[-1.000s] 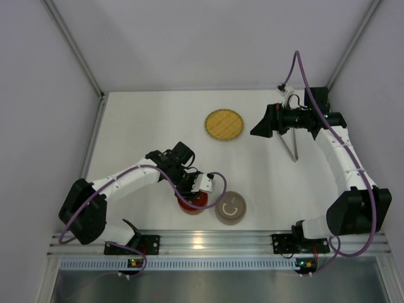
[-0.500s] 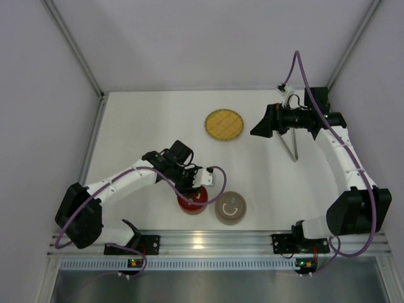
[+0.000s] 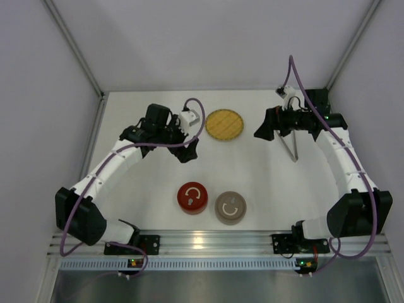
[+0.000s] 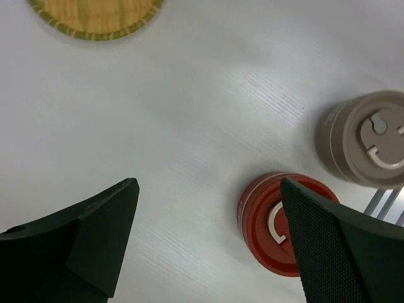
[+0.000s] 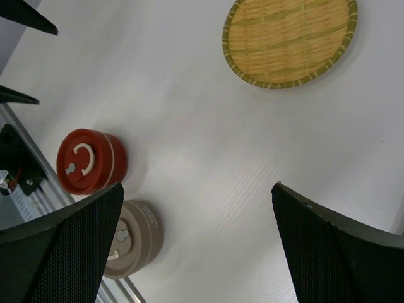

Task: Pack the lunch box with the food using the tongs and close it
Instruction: Reset both arms

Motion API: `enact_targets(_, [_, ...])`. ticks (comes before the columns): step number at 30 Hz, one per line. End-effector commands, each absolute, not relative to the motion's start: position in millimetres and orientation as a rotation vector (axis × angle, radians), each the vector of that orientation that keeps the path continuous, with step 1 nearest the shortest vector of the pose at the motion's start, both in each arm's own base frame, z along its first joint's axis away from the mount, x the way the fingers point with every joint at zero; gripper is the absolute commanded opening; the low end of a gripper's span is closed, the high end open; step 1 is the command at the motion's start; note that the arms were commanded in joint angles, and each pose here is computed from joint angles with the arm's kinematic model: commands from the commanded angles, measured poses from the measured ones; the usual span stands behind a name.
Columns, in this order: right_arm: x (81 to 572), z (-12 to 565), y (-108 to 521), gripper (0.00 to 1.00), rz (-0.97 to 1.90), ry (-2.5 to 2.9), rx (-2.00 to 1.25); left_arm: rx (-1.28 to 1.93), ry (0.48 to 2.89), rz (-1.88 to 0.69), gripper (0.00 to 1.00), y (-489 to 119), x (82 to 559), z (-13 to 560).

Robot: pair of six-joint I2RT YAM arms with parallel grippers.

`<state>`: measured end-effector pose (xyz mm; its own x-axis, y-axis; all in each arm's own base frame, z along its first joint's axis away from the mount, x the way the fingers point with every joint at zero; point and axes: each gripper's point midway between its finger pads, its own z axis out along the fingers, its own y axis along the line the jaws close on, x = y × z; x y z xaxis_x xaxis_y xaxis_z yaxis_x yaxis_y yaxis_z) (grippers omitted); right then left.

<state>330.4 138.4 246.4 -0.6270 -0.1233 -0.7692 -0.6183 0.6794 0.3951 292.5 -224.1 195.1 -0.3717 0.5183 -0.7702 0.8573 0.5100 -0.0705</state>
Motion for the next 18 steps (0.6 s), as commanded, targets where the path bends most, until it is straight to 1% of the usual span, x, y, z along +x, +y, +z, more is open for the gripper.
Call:
enact_targets(1, [325.1, 239.9, 117.0, 0.99, 0.699, 2.166, -0.594, 0.785, 2.211, -0.625, 0.98, -212.3, 312.5, 217.3])
enact_targets(3, [326.8, 233.2, 109.7, 0.99, 0.64, 2.181, -0.596, 0.653, 2.269, -0.615, 0.98, -192.7, 322.6, 218.7])
enact_targets(5, [328.0, 223.6, 102.4, 0.99, 0.595, 2.195, -0.597, 0.606, 2.272, -0.648, 0.98, -181.2, 321.7, 218.9])
enact_targets(6, [328.5, 219.8, 98.7, 0.99, 0.57, 2.205, -0.598, 0.565, 2.294, -0.656, 0.98, -168.8, 320.8, 209.6])
enact_targets(8, [328.3, 206.5, 90.7, 0.99, 0.542, 2.238, -0.592, 0.517, 2.281, -0.602, 0.98, -153.1, 320.6, 208.4])
enact_targets(12, [332.9, 182.2, 62.8, 0.99, 0.456, 2.289, -0.509, 0.398, 2.333, -0.476, 0.98, -108.5, 322.5, 186.2])
enact_targets(14, [332.0, 167.4, 53.4, 0.99, 0.434, 2.32, -0.488, 0.319, 2.377, -0.467, 0.98, -83.8, 323.5, 173.1])
enact_targets(16, [329.6, 155.4, 47.1, 0.99, 0.418, 2.345, -0.478, 0.278, 2.398, -0.507, 0.98, -72.1, 323.0, 165.4])
enact_targets(18, [328.8, 147.2, 42.4, 0.99, 0.394, 2.358, -0.475, 0.187, 2.4, -0.474, 0.98, -45.1, 327.8, 161.4])
